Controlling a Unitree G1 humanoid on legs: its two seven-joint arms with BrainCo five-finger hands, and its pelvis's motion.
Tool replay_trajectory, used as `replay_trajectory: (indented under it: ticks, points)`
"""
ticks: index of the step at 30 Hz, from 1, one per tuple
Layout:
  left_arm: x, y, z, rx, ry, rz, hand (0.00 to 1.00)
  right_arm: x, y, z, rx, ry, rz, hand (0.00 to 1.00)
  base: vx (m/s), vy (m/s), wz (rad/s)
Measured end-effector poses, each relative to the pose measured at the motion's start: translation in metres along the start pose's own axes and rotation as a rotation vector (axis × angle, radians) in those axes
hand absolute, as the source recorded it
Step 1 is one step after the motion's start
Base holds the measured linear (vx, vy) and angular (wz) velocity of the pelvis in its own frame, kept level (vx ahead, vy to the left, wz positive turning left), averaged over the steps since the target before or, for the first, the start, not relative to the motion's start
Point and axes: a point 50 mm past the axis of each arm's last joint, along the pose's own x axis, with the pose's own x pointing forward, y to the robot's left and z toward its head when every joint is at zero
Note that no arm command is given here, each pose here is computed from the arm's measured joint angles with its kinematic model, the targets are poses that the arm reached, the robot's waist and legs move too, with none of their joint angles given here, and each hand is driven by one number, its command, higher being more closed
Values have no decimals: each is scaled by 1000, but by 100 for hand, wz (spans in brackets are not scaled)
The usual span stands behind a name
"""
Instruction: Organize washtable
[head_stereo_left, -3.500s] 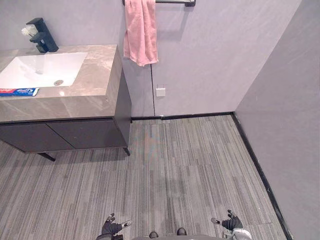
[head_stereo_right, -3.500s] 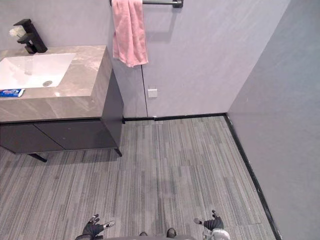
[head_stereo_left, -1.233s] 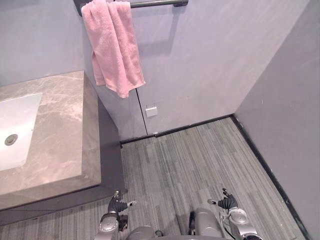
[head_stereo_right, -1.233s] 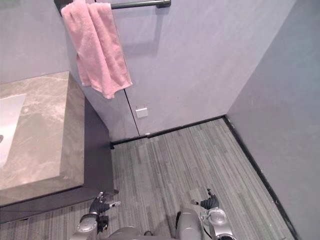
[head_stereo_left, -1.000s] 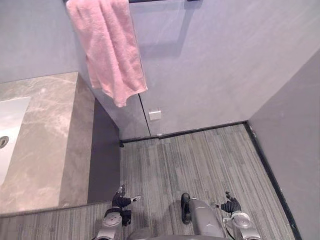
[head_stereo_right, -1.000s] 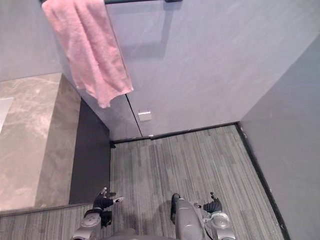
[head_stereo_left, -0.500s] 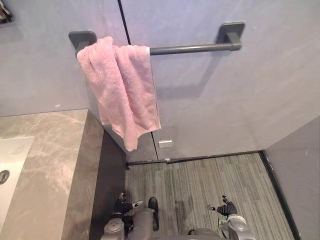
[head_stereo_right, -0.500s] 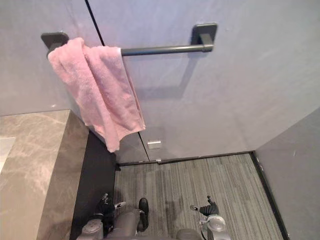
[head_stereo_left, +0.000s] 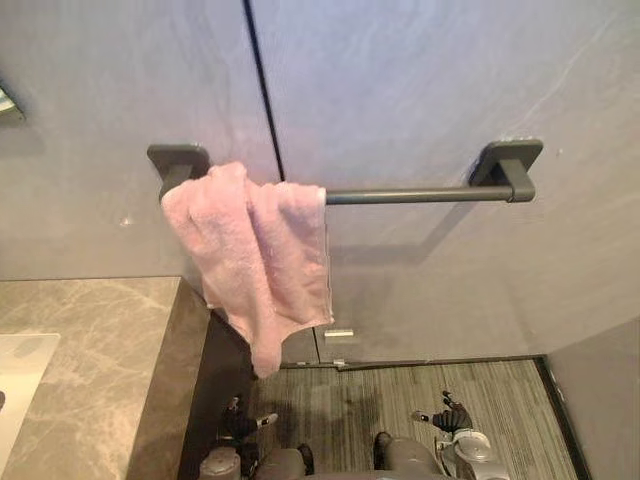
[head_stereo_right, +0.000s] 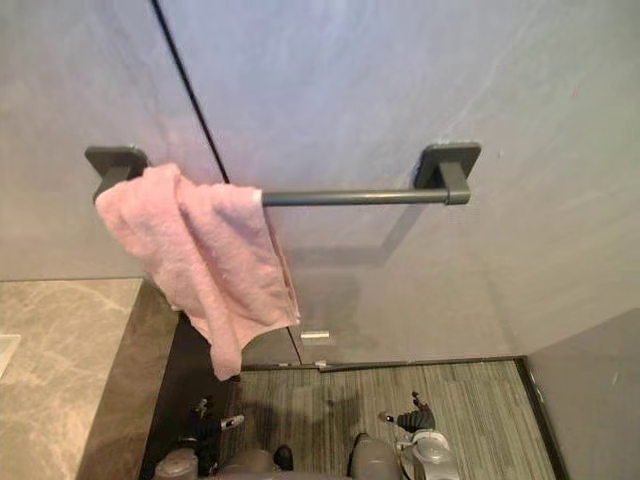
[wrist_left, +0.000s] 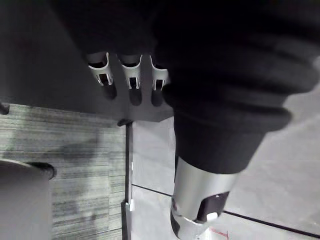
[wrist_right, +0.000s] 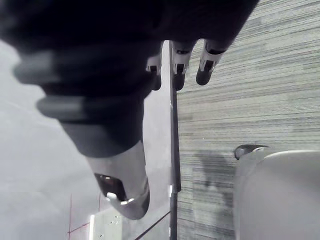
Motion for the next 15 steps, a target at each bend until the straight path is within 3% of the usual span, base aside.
replay_trajectory:
  ticks: [11,15]
  points:
    - [2,-4,8,-24,-25,-4,0,-6,-6,-17,7,42,-21,0,-17,-14,8]
    - [-3,0,35,-83,-171,2,0,-6,-5,-16,4,31,-19,0,-129,-2,14]
